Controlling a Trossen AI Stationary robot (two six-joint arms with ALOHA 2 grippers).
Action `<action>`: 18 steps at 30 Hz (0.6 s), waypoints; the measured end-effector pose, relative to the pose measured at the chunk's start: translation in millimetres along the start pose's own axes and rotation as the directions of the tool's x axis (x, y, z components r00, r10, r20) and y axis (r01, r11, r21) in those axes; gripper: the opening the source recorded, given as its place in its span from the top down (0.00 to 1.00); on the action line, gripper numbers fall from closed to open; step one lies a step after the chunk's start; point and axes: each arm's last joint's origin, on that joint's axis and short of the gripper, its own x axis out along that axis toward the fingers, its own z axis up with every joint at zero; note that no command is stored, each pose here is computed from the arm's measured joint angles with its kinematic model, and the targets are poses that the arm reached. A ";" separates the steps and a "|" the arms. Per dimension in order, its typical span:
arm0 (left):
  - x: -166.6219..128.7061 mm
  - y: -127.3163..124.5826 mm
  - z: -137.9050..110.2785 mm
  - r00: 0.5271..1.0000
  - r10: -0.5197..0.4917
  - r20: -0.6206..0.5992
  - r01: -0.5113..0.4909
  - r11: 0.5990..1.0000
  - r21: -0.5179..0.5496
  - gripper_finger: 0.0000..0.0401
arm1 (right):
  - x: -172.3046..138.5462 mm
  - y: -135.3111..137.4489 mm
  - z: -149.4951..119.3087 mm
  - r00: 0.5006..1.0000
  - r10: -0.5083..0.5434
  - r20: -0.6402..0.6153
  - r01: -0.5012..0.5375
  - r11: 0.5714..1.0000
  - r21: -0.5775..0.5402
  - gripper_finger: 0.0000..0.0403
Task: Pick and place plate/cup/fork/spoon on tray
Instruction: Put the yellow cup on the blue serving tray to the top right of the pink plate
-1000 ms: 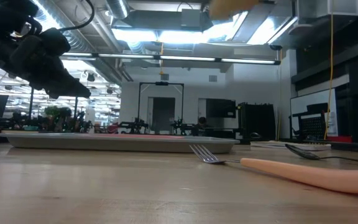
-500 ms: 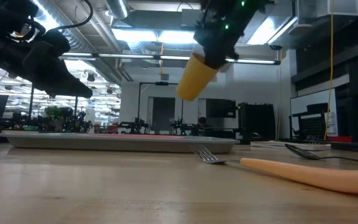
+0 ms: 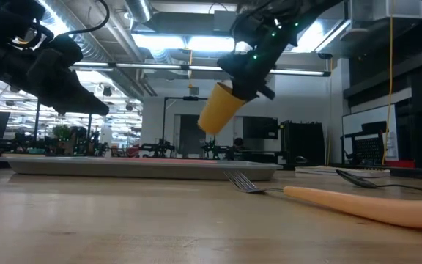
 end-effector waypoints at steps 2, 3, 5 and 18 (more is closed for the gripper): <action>0.0 0.0 -0.1 1.000 0.000 -0.001 0.000 1.000 0.000 0.83 | 2.3 -1.1 -2.3 0.998 -0.012 -0.057 0.012 1.000 -0.002 1.00; 0.0 0.0 -0.1 1.000 0.000 -0.001 0.000 1.000 0.000 0.83 | 3.5 -1.3 -4.1 0.996 -0.018 -0.086 0.017 1.000 -0.005 1.00; 0.0 0.0 -0.1 1.000 0.000 -0.001 0.000 1.000 0.001 0.83 | 4.5 -1.9 -8.5 0.991 -0.023 -0.133 0.022 1.000 -0.011 1.00; 0.0 0.1 -0.3 1.000 0.001 -0.003 -0.001 1.000 0.002 0.83 | 32.2 -29.2 -9.2 0.980 -0.036 -0.196 0.036 0.999 -0.006 1.00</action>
